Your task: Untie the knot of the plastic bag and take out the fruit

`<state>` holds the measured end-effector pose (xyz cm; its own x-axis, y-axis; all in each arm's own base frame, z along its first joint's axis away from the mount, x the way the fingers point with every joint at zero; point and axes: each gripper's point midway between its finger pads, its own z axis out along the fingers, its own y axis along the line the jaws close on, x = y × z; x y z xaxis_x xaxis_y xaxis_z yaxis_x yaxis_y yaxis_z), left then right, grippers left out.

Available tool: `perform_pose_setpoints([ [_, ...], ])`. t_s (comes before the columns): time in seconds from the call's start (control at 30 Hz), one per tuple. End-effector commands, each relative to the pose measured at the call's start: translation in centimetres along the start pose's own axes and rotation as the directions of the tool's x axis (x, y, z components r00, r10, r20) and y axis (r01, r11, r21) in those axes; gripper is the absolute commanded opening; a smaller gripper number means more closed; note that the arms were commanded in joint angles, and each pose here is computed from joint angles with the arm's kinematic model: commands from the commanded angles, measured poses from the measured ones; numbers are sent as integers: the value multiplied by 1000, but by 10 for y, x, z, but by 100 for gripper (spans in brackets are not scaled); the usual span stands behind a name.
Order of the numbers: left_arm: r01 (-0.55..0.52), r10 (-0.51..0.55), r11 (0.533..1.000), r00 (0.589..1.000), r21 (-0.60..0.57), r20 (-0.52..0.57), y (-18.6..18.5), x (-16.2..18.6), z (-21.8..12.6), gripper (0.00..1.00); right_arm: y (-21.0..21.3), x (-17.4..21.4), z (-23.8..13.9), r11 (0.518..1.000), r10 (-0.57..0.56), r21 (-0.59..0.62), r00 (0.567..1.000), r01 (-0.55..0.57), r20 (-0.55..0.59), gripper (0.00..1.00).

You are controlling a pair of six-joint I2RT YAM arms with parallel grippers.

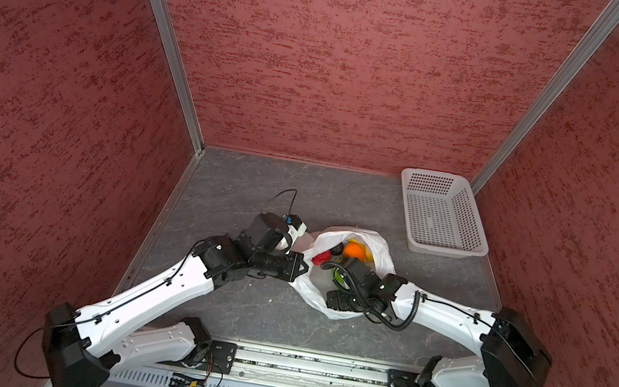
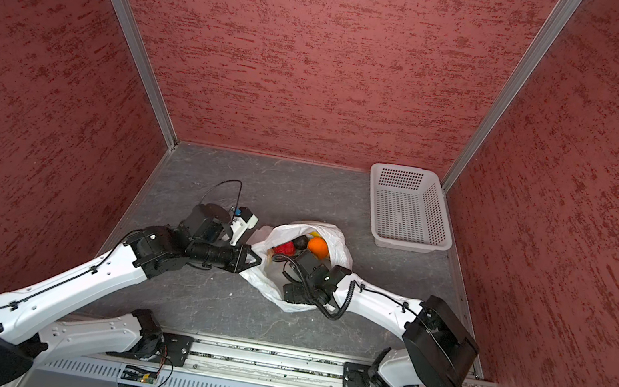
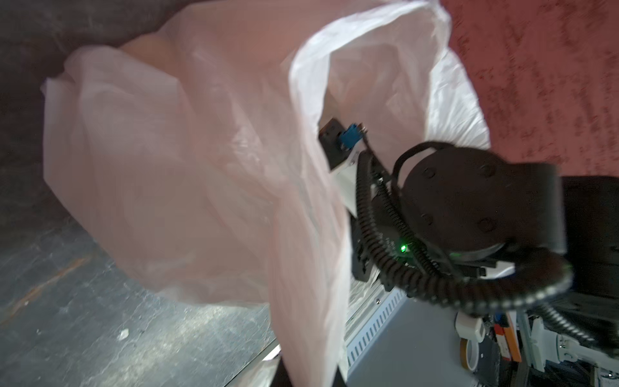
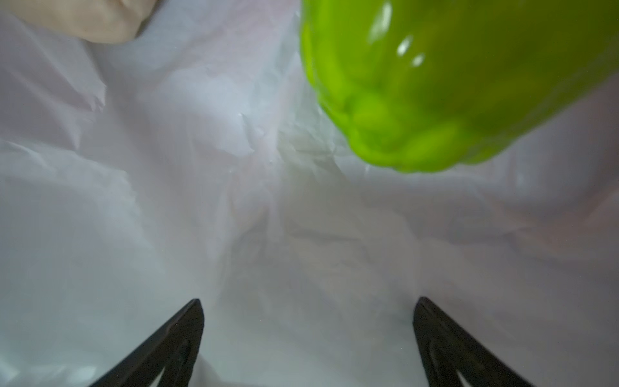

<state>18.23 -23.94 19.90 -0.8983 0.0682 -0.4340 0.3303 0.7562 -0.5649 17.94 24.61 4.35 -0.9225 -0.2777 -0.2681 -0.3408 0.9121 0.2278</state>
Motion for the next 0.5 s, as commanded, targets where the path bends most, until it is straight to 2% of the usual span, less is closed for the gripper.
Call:
perform_pose_setpoints([
  [0.0, -2, 5, 991, 1000, -133, 25, 23, 5, -4, 0, 9, -20, -7, 1000, 19, -9, 997, -19, 72, 99],
  [0.17, -61, 69, 967, 997, -249, 26, 28, -3, -19, 0, 28, -43, -28, 998, 9, -57, 992, -1, 129, 99],
  [0.3, -98, 111, 964, 993, -249, 38, 17, -5, -22, 0, 52, -58, -36, 985, 22, -170, 983, 10, 182, 99],
  [0.47, -47, 71, 975, 992, -215, 104, 12, -13, -25, 0, 79, -60, -36, 958, 1, -280, 978, 59, 208, 99],
])
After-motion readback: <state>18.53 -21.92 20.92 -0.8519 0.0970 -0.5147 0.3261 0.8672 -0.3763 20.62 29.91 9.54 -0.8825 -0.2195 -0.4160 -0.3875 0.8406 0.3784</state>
